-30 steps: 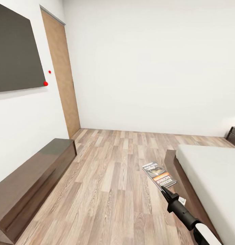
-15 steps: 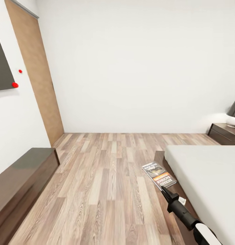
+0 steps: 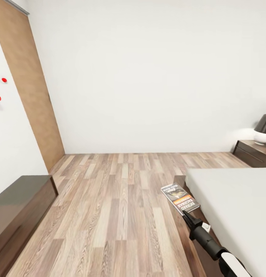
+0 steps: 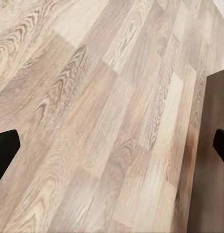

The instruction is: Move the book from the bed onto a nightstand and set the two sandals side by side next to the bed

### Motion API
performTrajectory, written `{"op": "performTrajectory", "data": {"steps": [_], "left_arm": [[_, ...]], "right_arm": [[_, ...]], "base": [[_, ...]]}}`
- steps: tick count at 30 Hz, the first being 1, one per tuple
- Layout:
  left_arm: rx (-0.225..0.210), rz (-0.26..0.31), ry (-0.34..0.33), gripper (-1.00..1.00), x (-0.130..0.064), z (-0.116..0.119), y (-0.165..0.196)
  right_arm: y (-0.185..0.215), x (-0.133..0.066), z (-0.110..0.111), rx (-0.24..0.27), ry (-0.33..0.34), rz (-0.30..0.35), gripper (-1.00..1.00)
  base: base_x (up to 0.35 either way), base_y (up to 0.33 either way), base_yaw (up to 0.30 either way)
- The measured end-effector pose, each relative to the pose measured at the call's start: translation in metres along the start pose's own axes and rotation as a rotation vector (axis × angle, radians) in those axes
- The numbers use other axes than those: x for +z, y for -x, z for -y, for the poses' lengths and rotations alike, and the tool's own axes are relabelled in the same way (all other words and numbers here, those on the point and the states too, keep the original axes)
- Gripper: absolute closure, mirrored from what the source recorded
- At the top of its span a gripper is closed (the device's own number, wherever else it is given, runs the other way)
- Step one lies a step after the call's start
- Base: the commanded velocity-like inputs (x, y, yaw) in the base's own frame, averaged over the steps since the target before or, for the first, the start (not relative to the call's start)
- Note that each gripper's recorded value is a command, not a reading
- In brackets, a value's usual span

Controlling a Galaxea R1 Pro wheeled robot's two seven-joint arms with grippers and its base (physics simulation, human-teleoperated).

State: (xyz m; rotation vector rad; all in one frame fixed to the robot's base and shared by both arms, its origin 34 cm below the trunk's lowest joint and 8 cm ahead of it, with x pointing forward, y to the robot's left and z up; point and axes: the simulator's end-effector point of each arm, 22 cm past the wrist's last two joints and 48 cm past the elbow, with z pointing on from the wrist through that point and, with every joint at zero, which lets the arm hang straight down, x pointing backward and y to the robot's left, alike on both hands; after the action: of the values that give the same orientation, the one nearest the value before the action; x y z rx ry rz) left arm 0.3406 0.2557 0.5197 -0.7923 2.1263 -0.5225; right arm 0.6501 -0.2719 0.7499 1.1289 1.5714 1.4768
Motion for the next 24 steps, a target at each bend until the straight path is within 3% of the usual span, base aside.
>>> {"op": "performTrajectory", "data": {"steps": [24], "left_arm": [[0.005,0.003,0.004,-1.00,-0.0006,-0.0041,0.0039]], "right_arm": [[0.0001,0.0000,0.0000,0.000,0.000,0.000,1.00]], "base": [[0.336,0.000,-0.001]]}}
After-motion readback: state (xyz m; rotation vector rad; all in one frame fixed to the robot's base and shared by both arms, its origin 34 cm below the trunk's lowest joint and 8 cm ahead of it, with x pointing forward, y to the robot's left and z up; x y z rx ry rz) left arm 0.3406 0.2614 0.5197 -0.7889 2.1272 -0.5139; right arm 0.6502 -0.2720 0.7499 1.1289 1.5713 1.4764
